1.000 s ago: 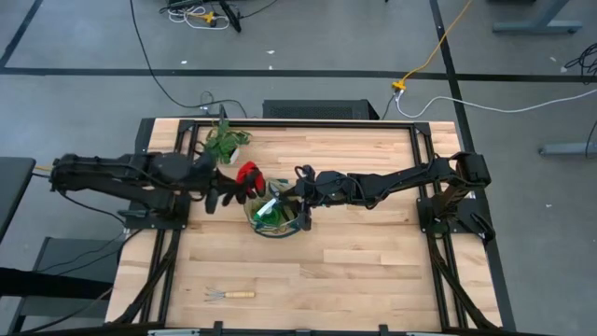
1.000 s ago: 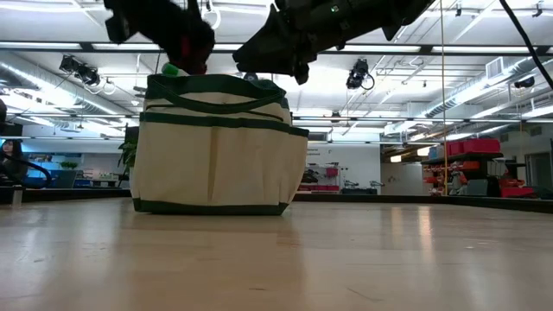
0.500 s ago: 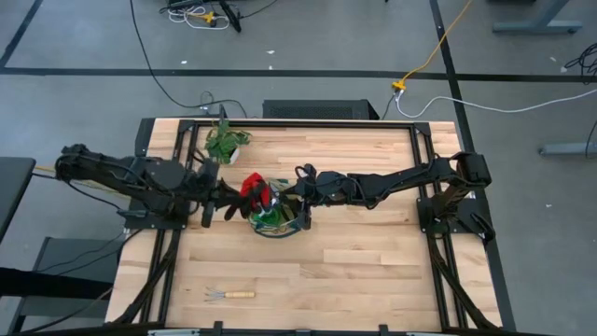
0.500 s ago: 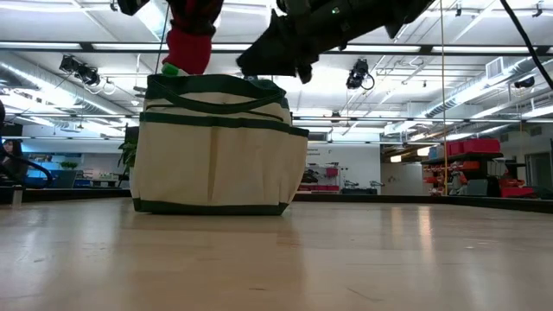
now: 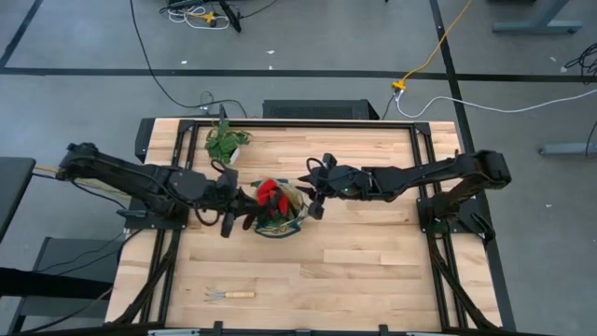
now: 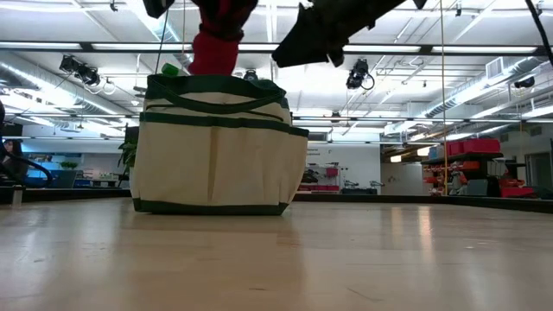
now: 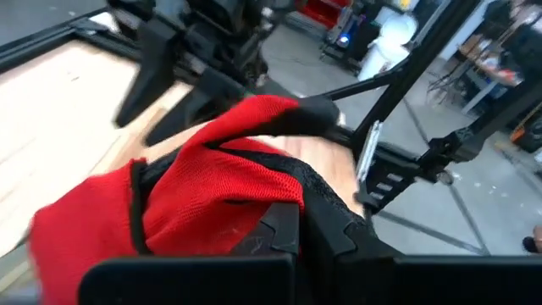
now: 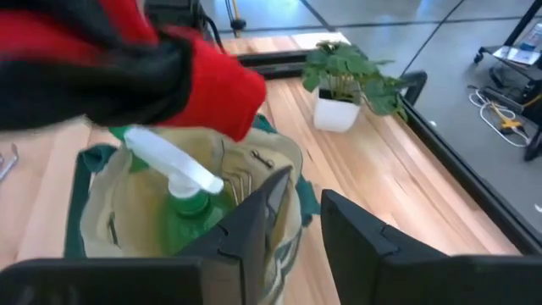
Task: Pick & Place Garden tools in Gardening bag
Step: Put the gloves into the gardening bag
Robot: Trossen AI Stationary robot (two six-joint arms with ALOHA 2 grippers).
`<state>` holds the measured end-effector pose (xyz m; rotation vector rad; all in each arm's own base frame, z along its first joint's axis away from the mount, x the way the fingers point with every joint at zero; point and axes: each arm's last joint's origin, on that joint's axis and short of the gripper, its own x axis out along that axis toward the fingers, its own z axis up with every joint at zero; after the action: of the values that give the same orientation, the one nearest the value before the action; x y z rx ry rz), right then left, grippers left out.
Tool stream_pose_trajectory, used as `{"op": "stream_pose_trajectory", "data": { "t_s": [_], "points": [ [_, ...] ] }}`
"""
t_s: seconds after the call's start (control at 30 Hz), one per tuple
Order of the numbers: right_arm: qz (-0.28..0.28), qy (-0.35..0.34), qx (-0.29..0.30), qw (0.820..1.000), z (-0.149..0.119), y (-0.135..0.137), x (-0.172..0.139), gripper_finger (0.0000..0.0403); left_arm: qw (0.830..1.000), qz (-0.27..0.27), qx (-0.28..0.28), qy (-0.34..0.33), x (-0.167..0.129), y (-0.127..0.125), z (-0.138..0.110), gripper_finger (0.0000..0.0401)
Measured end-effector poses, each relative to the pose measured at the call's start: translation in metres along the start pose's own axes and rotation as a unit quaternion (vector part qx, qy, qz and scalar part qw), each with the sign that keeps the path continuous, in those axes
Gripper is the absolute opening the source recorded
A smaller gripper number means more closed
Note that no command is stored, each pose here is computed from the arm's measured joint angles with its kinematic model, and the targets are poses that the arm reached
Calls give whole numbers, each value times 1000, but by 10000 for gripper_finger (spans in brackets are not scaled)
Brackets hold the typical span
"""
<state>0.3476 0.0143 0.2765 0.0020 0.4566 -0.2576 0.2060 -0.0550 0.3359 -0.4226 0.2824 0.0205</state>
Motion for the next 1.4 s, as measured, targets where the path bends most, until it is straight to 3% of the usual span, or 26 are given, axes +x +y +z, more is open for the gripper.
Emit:
{"op": "stream_pose_trajectory", "data": {
  "t_s": [0.43, 0.8, 1.4],
  "points": [
    [-14, 13, -8, 1000, 4, -6, -19, 119, 1000, -23, -5, 10, 43, -8, -12, 3],
    [-13, 8, -5, 1000, 7, -8, -24, 119, 999, 1, 0, 32, 71, -3, -27, 4],
    [-12, 13, -7, 1000, 7, -8, -24, 119, 1000, 10, -17, 24, 72, -1, -25, 20]
  ]
}}
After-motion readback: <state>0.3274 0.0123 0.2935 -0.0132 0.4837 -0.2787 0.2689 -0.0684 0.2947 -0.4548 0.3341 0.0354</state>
